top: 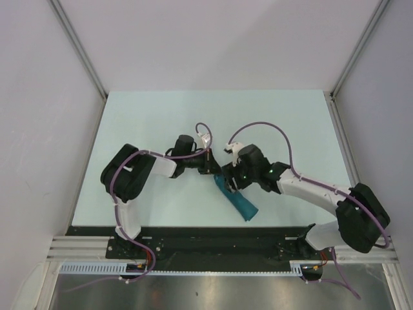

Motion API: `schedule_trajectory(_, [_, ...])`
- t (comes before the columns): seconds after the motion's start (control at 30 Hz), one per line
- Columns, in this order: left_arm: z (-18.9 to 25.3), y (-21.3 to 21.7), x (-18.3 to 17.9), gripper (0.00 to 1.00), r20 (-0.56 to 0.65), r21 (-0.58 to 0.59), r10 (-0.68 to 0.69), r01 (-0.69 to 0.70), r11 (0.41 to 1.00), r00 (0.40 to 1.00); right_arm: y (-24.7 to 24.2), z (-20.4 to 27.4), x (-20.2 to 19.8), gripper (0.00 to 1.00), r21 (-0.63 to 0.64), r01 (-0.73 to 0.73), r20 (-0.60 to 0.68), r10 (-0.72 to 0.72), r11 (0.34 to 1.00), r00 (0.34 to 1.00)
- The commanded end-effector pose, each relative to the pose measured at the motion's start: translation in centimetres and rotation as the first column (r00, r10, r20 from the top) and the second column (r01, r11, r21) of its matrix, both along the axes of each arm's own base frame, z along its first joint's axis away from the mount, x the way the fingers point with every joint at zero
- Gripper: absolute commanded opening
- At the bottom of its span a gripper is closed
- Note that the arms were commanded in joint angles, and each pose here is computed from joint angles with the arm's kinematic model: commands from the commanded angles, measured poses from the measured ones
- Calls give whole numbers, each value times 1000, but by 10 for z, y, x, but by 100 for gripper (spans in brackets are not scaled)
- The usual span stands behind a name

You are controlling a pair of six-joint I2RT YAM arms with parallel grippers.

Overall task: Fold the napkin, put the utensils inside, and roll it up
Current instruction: Roll the napkin with the utensil

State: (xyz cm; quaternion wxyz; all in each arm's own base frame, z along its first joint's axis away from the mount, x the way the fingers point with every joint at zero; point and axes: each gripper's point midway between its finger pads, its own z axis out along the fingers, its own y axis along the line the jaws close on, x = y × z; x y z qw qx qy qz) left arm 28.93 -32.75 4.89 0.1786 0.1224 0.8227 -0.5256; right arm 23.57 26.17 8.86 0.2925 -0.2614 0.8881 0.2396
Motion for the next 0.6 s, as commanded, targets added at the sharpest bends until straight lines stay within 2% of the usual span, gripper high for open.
schedule_trajectory(0.0, [0, -5, 11, 0, 1, 12, 22, -22, 1000, 1000, -5, 10, 7, 68, -206, 122, 265, -64, 971, 962])
schedule_trajectory(0.07, [0, -5, 13, 0, -1, 15, 30, -30, 999, 1000, -7, 7, 9, 68, -268, 174, 336, -77, 948, 939])
schedule_trajectory(0.27, [-1, -6, 16, 0, -8, 21, 35, -35, 999, 999, 8, -13, -6, 69, -405, 160, 413, 24, 900, 910])
schedule_trajectory(0.43, [-2, -8, 19, 0, -11, 20, 41, -40, 999, 999, 15, -30, -10, 69, -470, 132, 401, 78, 873, 913])
schedule_trajectory(0.57, [-2, -9, 22, 0, -12, 18, 45, -45, 999, 999, 9, -43, -5, 69, -504, 149, 379, 63, 851, 923])
